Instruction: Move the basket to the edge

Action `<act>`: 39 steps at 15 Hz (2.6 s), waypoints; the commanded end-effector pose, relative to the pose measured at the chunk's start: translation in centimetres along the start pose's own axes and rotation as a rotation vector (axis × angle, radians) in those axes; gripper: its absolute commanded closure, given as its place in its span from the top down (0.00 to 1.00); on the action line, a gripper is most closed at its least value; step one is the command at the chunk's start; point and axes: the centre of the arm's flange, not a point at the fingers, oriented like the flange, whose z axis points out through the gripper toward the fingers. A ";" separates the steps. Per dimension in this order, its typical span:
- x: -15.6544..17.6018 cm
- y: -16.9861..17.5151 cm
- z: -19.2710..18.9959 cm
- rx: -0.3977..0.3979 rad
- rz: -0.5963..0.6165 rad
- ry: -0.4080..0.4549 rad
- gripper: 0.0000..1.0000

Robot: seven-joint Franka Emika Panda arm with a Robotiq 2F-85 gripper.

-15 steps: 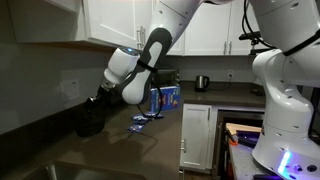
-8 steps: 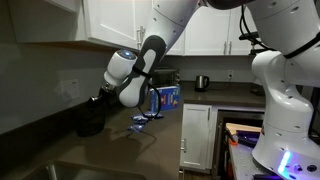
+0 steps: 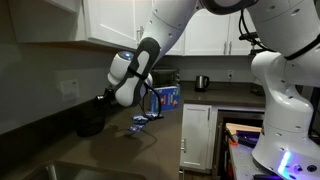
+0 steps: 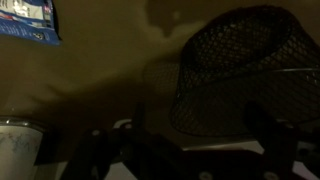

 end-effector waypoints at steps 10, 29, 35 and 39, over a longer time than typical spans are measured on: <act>-0.3 -0.7 0.9 -0.039 0.030 -0.111 0.26; -0.6 1.9 -6.0 0.001 0.092 -0.224 0.01; -1.6 3.1 -8.7 0.029 0.087 -0.279 0.01; -1.8 4.5 -10.6 0.043 0.111 -0.316 0.01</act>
